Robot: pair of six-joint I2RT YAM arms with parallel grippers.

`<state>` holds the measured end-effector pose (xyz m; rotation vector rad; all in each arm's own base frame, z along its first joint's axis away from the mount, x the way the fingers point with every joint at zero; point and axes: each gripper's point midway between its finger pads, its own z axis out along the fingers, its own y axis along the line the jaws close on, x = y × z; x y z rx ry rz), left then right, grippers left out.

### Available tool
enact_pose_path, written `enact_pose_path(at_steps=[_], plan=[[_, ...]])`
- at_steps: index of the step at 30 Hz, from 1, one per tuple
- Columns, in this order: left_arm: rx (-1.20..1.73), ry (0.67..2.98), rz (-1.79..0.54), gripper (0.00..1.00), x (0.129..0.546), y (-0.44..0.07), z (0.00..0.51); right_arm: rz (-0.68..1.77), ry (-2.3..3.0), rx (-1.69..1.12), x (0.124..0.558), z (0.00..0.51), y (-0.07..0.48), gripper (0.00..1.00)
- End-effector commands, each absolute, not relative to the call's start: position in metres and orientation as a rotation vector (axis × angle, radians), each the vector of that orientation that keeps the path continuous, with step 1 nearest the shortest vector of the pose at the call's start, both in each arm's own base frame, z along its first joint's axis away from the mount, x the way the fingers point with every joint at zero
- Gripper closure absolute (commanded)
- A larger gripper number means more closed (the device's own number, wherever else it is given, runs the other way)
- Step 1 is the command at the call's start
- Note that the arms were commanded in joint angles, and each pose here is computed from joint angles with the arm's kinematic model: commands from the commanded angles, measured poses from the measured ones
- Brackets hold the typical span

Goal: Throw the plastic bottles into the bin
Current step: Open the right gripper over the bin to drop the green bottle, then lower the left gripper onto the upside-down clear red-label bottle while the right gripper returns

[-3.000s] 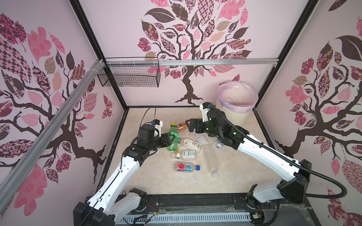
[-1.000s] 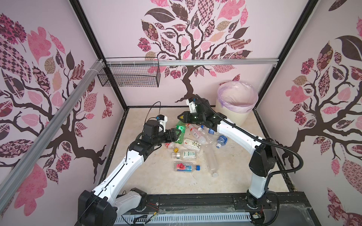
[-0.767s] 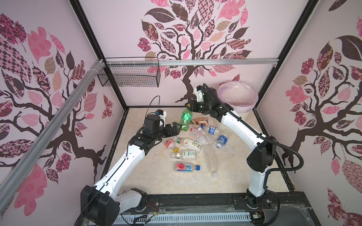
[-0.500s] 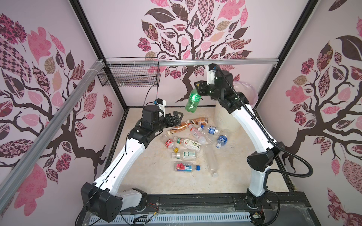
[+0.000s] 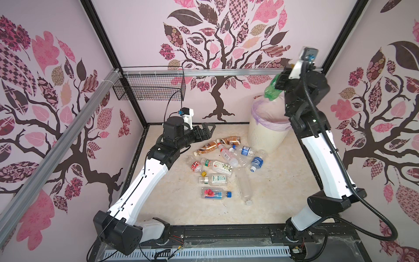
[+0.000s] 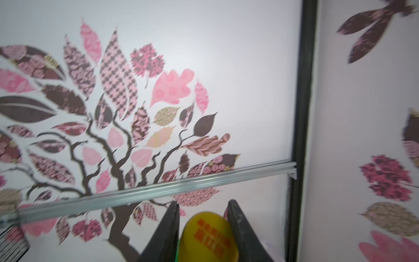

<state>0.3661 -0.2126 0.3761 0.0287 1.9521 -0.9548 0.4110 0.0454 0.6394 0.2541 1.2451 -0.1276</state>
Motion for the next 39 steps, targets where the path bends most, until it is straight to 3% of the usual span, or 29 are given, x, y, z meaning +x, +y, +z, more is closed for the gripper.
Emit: enact_pose_path(at_steps=[1,6,8,9,10,11,15,25,29,39], plan=[[0.05,1.912,-0.976,0.02,0.369,-0.217,0.391,-0.182,1.175,0.356,0.401,0.651,0.004,0.96],[0.042,1.925,-0.98,0.02,0.374,-0.22,0.384,-0.155,1.343,0.394,0.477,0.569,-0.027,0.97],[0.036,1.938,-0.978,0.02,0.376,-0.22,0.38,-0.105,1.465,0.428,0.507,0.524,-0.038,0.9],[0.038,1.942,-0.977,0.02,0.376,-0.221,0.378,-0.109,1.506,0.424,0.515,0.51,-0.037,0.74],[0.038,1.947,-0.972,0.02,0.376,-0.22,0.375,-0.114,1.528,0.419,0.518,0.501,-0.036,0.48],[0.037,1.949,-0.966,0.02,0.376,-0.22,0.373,-0.105,1.527,0.427,0.518,0.499,-0.037,0.41],[0.028,1.973,-0.953,0.02,0.379,-0.22,0.363,-0.077,1.488,0.417,0.51,0.513,-0.034,0.32],[0.019,2.01,-0.962,0.02,0.379,-0.222,0.349,-0.026,1.503,0.392,0.504,0.527,-0.026,0.21],[0.003,2.041,-0.94,0.02,0.378,-0.219,0.342,0.029,1.513,0.379,0.504,0.527,-0.019,0.01],[-0.202,2.286,-0.708,0.02,0.385,-0.171,0.279,0.166,1.641,0.161,0.498,0.509,0.067,0.01]])
